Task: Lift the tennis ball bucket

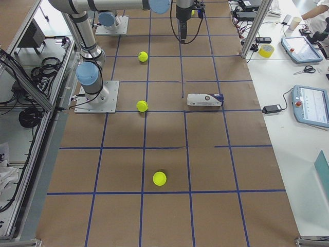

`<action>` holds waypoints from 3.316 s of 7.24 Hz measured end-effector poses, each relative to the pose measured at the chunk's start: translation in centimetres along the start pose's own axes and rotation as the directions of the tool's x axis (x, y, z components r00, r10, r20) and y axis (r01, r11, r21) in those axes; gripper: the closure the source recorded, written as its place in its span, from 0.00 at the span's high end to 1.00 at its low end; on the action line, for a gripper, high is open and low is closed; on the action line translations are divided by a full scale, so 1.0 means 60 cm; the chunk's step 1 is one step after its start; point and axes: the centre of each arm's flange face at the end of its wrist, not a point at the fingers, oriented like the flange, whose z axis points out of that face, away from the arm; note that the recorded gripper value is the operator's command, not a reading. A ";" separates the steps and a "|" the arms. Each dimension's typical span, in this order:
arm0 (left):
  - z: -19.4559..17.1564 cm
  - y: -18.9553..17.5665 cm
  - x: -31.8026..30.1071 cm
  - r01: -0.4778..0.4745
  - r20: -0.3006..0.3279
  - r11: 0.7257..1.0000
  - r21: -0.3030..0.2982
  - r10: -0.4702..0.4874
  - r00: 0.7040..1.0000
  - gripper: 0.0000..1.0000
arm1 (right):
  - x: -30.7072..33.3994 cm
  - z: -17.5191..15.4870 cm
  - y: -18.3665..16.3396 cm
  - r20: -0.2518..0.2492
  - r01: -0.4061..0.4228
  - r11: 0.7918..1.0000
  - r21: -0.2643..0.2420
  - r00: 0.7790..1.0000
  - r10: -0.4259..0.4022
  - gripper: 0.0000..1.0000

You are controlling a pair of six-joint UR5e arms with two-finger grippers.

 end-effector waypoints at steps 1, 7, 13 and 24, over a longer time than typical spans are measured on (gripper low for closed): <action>-0.001 -0.001 0.001 0.000 -0.005 1.000 0.002 0.000 1.000 1.00 | 0.004 0.006 -0.006 0.001 -0.046 0.999 0.002 0.999 0.046 1.00; -0.007 0.006 0.006 -0.005 0.000 1.000 0.004 0.005 1.000 1.00 | 0.200 0.180 -0.177 -0.009 -0.028 1.000 0.001 1.000 0.028 1.00; -0.004 0.010 0.005 -0.006 0.000 1.000 -0.002 0.006 1.000 1.00 | 0.273 0.433 -0.282 -0.002 -0.044 0.999 -0.023 0.999 0.044 1.00; 0.001 0.012 0.003 -0.004 0.001 1.000 -0.010 0.004 1.000 1.00 | 0.277 0.542 -0.296 0.001 -0.041 0.997 -0.059 0.999 0.041 1.00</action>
